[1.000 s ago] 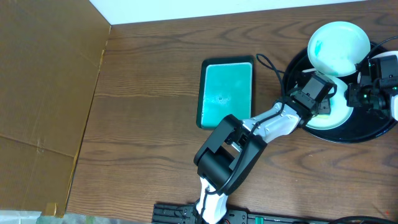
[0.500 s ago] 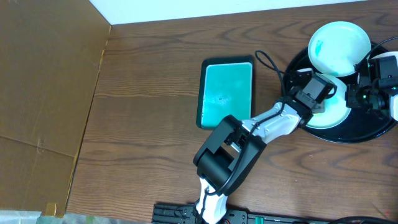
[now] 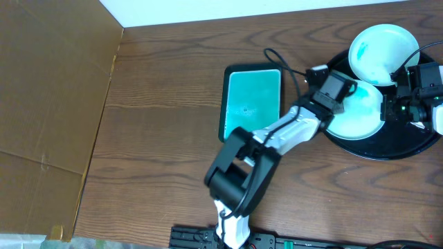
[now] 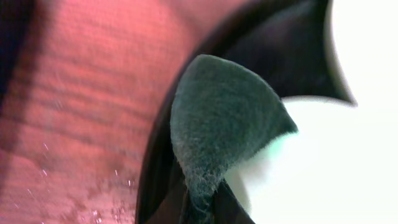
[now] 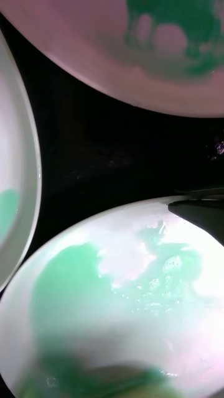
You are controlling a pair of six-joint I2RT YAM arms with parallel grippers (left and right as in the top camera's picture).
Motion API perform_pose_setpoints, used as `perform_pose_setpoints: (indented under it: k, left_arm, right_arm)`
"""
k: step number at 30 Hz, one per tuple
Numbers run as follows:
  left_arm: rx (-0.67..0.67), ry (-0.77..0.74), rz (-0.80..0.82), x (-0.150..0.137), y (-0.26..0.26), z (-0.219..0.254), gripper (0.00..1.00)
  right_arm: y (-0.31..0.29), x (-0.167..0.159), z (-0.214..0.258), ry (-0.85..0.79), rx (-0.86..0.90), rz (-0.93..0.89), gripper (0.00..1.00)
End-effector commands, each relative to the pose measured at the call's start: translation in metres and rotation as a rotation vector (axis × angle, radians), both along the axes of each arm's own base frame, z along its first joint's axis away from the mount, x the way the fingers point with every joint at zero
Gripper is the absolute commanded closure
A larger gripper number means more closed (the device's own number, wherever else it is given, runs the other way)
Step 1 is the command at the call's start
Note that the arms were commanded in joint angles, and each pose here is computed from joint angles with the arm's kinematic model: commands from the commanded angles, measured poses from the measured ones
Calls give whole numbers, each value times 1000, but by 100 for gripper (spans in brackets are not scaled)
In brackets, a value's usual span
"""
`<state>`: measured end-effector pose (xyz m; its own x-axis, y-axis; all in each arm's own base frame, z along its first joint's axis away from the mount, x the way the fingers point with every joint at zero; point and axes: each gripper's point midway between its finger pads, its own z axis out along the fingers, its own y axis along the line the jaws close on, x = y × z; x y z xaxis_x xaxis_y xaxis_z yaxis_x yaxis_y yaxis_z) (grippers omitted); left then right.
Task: Clean dirty plates on tray and stack at the side
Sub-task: 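Hold the plate with the right gripper and scrub it with the left sponge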
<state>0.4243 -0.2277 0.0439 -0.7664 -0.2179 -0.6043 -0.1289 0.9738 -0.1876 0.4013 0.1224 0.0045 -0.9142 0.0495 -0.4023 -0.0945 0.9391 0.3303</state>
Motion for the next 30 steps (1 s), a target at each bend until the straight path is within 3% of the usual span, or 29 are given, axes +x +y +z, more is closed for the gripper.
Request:
perform_pose_setpoints:
  k: [1,5,13,18,22,26,30]
  left_arm:
    - [-145,-39,-52,8,-12,35,93]
    - [-291,26,-130,-2,-48,24,93]
    - [-291,82,-133,-12,-71,-23,93]
    - [-185,62,-105,-2,-49,-41,93]
    - [-3,15,-138,9,-19,-42,93]
    - [165,-11,-33,16,27,-31,93]
    - [195,-32,14,18,45,-9,93]
  right_arm:
    - [-8,-6,-16,39,-51,-12,99]
    - [-8,-6,-16,39,-51,-12,99]
    - [-8,-6,-16,39,-51,-12,99]
    - [-9,-7,-16,44,-53,-12,99]
    - [-8,-7,-16,43,-53,-12,99]
    - [-9,-10,-17,53,-56,-11,99]
    - [-9,-11,-18,60,-59,-12,99]
